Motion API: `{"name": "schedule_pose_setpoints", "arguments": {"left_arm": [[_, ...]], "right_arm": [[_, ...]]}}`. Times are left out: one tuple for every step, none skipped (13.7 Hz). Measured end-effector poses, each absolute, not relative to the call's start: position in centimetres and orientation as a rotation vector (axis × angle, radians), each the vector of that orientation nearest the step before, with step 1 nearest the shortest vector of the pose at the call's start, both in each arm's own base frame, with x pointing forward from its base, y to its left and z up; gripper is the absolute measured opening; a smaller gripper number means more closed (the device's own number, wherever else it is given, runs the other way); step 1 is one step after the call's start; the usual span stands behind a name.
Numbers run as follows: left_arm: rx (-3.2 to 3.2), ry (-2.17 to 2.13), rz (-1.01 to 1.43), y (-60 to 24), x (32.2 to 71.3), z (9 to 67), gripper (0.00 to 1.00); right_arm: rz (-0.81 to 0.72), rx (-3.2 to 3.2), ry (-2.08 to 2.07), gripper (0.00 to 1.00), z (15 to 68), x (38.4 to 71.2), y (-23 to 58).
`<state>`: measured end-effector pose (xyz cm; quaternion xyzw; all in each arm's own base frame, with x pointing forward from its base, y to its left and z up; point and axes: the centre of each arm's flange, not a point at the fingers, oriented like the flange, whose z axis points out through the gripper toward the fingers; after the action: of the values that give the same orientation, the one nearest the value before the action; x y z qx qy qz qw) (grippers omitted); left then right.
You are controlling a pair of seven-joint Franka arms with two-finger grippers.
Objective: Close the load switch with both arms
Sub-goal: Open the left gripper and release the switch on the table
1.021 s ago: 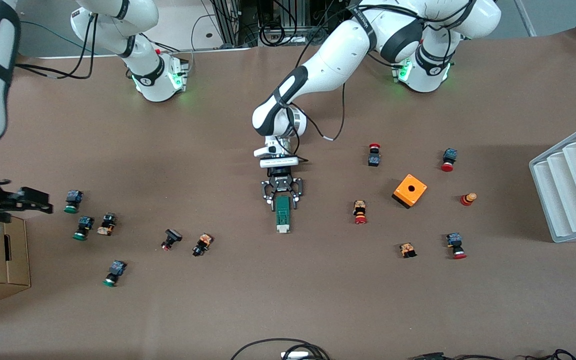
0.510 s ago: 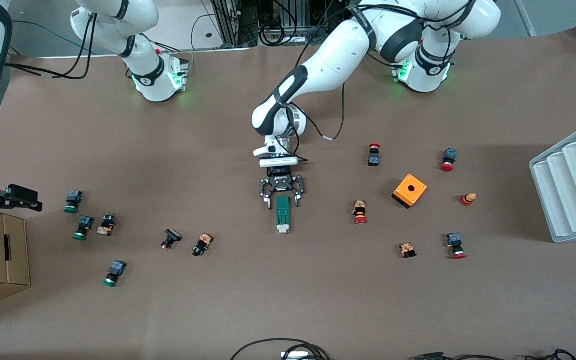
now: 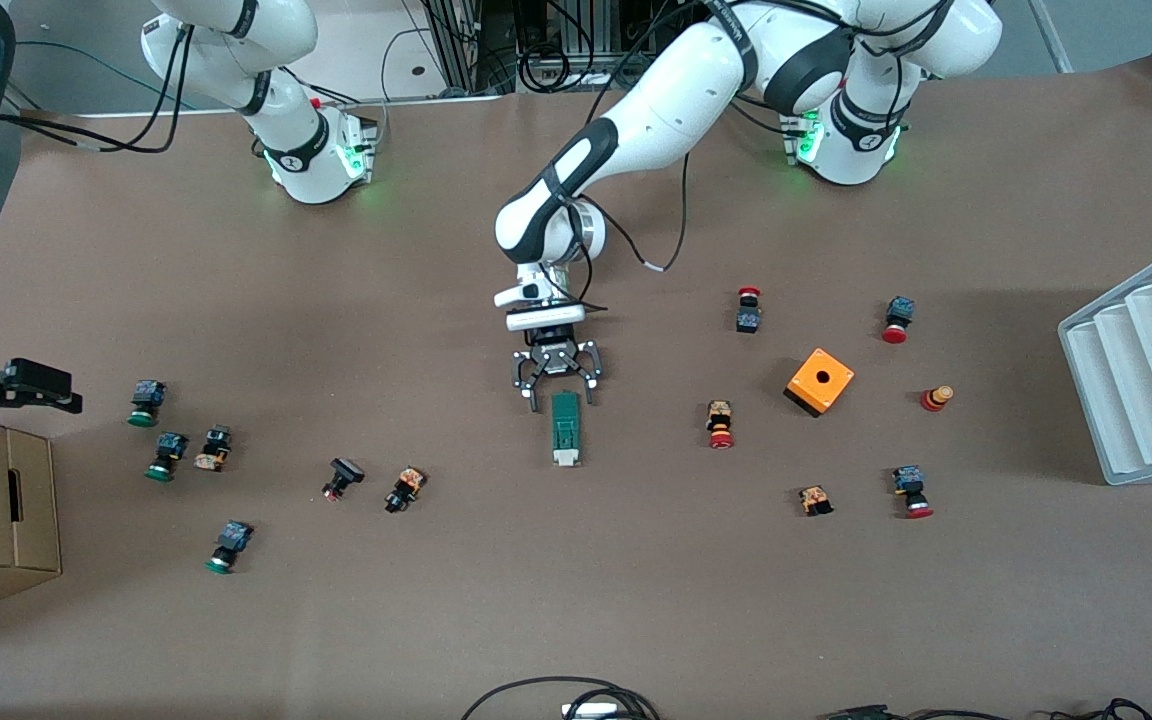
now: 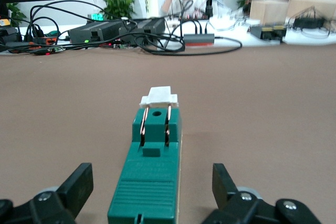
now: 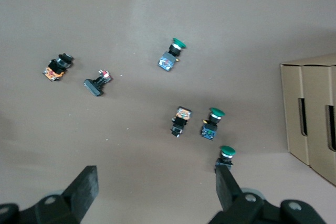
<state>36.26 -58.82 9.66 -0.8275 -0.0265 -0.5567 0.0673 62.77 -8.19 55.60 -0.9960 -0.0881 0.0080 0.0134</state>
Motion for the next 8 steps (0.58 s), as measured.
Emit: {"name": "schedule_pose_setpoints", "arguments": {"left_arm": [[-2.505,-0.047,-1.616,-59.3,36.3,11.2,1.0],[-2.507,-0.021,-1.565,-59.6,36.5,12.7,1.0],[-2.503,0.004,-1.521,-59.7,36.8,14.0,1.0],[-2.5,0.027,-1.48,-59.7,37.2,15.0,1.0],[-2.501,0.052,-1.435,-59.6,37.5,15.8,1.0],[-2.511,0.084,-1.384,-59.7,37.7,16.6,1.0],[-2.517,0.116,-1.328,-59.7,37.9,17.4,1.0],[-2.515,0.145,-1.276,-59.5,38.3,18.4,1.0]], "right_arm": [[0.031,-3.1,-0.268,1.0,55.4,62.9,-7.7],[0.038,-3.102,-0.276,1.0,55.2,62.9,-7.3],[0.05,-3.11,-0.303,1.0,55.0,63.0,-7.1],[0.064,-3.12,-0.323,1.0,54.9,63.0,-6.9],[0.079,-3.132,-0.307,1.0,54.9,63.0,-7.0],[0.093,-3.145,-0.256,1.0,55.0,62.8,-7.0],[0.094,-3.156,-0.198,1.0,55.3,62.6,-6.9],[0.091,-3.16,-0.148,1.0,55.6,62.4,-6.7]]}}
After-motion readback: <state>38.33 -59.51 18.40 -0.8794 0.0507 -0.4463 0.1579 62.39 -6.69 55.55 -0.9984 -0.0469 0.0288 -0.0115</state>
